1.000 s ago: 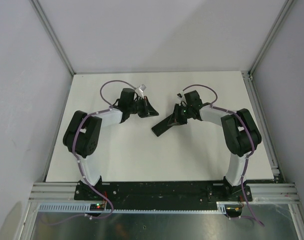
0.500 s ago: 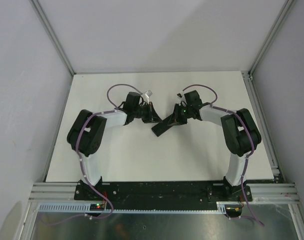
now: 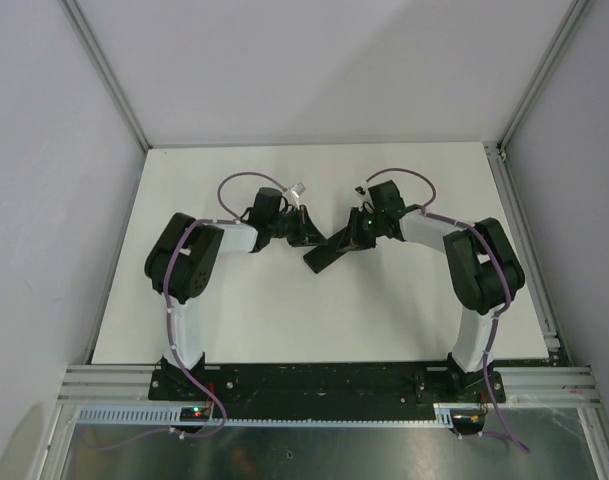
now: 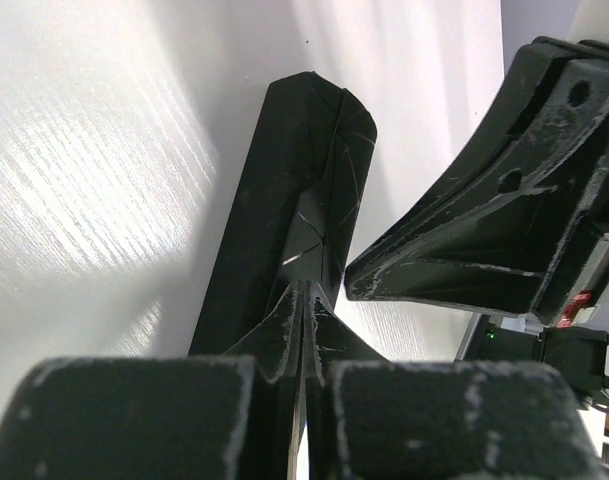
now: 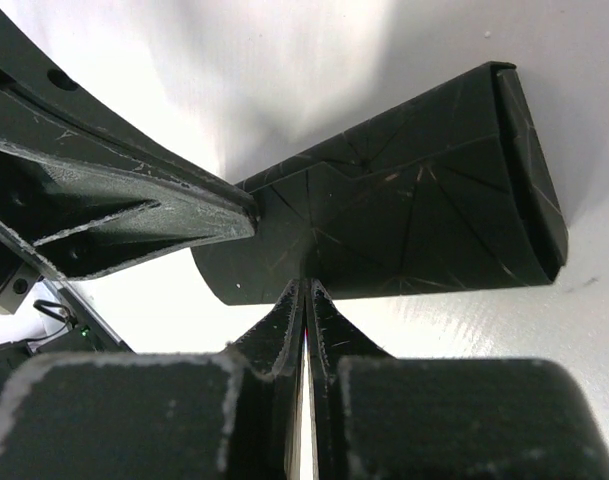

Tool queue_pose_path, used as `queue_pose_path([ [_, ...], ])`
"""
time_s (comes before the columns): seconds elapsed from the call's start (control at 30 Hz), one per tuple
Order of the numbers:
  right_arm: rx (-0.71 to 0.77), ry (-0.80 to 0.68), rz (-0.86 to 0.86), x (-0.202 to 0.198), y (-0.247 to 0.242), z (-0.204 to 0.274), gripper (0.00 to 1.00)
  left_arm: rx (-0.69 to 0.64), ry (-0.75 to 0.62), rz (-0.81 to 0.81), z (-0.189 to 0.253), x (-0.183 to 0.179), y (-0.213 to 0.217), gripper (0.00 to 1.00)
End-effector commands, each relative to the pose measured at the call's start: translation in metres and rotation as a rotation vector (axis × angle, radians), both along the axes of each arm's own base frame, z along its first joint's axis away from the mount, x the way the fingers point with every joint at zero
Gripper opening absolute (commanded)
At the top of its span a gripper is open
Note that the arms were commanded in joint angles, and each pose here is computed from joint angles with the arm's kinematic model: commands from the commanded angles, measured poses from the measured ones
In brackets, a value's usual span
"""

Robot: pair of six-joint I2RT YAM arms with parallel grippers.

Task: Organize the sunglasses

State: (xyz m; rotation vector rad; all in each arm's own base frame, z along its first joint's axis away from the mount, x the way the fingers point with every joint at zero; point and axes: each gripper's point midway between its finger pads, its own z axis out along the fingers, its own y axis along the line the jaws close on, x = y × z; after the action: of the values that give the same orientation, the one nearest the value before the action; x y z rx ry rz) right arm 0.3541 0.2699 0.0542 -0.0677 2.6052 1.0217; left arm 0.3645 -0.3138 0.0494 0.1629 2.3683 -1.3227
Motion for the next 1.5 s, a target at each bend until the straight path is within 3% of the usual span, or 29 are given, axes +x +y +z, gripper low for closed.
queue_pose_path([
  [0.0, 0.018, -0.135, -0.012, 0.015, -0.002, 0.050, 0.04, 0.151, 0.068, 0.059, -0.049, -0.012, 0.020, 0.00],
  [0.17, 0.072, -0.228, -0.012, 0.020, 0.000, 0.088, 0.01, 0.151, 0.062, 0.058, -0.048, -0.013, 0.019, 0.00],
  [0.3, 0.090, -0.259, -0.005, 0.023, 0.003, 0.092, 0.00, 0.150, 0.060, 0.058, -0.046, -0.012, 0.019, 0.00],
  [0.57, -0.048, -0.024, -0.059, 0.016, -0.014, -0.031, 0.00, 0.144, 0.055, 0.058, -0.044, -0.011, 0.018, 0.00],
  [0.67, -0.062, 0.049, -0.071, 0.011, -0.021, -0.057, 0.00, 0.144, 0.057, 0.055, -0.044, -0.011, 0.017, 0.00],
  [0.83, -0.047, -0.027, -0.075, 0.019, -0.022, -0.026, 0.00, 0.143, 0.055, 0.053, -0.044, -0.011, 0.017, 0.00],
  [1.23, 0.078, -0.385, -0.030, 0.024, -0.010, 0.138, 0.00, 0.140, 0.043, 0.057, -0.040, -0.008, 0.017, 0.00],
  [1.37, 0.020, -0.368, -0.031, 0.023, -0.010, 0.123, 0.00, 0.139, 0.042, 0.056, -0.038, -0.008, 0.016, 0.00],
  [1.47, -0.086, -0.234, -0.035, 0.023, -0.012, 0.058, 0.00, 0.138, 0.040, 0.056, -0.037, -0.008, 0.016, 0.00],
])
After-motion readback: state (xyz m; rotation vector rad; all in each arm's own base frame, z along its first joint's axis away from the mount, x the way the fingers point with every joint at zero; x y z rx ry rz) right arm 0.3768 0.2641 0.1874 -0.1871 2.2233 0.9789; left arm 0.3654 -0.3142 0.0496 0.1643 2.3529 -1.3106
